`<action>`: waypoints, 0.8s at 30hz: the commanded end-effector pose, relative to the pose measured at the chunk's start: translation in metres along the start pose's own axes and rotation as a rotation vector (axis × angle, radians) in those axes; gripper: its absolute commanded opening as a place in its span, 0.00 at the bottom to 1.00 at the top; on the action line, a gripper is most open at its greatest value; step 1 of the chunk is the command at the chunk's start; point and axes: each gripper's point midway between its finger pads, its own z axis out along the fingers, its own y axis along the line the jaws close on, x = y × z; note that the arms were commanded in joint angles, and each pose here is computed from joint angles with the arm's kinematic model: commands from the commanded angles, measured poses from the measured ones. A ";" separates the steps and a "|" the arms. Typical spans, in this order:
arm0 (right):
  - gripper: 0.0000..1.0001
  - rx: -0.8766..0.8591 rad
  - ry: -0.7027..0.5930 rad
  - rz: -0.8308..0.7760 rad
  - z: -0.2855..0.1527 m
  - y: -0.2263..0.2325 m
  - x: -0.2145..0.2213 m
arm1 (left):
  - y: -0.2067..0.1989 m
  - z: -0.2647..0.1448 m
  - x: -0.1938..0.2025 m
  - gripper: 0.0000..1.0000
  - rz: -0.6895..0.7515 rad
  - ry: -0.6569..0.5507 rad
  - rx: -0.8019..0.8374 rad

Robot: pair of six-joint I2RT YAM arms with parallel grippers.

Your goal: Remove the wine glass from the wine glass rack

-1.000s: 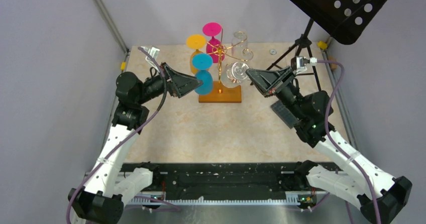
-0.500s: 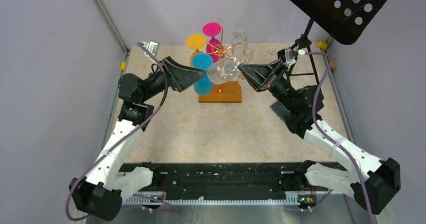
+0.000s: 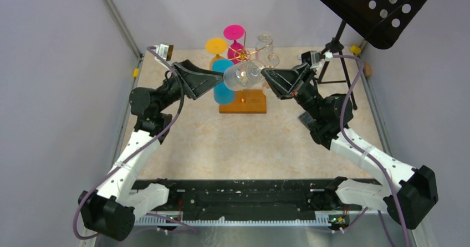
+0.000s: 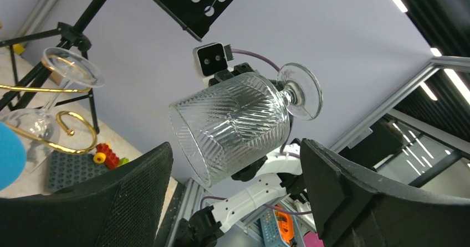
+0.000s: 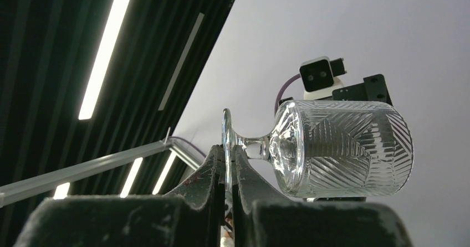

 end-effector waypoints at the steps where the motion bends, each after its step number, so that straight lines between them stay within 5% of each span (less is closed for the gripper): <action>1: 0.00 -0.276 0.009 -0.018 0.005 0.083 0.005 | -0.032 0.005 -0.008 0.88 -0.041 -0.031 0.136; 13: 0.00 -0.355 0.012 0.064 0.007 0.081 0.007 | -0.086 -0.001 -0.009 0.64 -0.151 -0.008 0.339; 24: 0.00 -0.395 0.027 0.145 0.009 0.074 0.011 | -0.119 -0.012 -0.009 0.41 -0.077 -0.012 0.431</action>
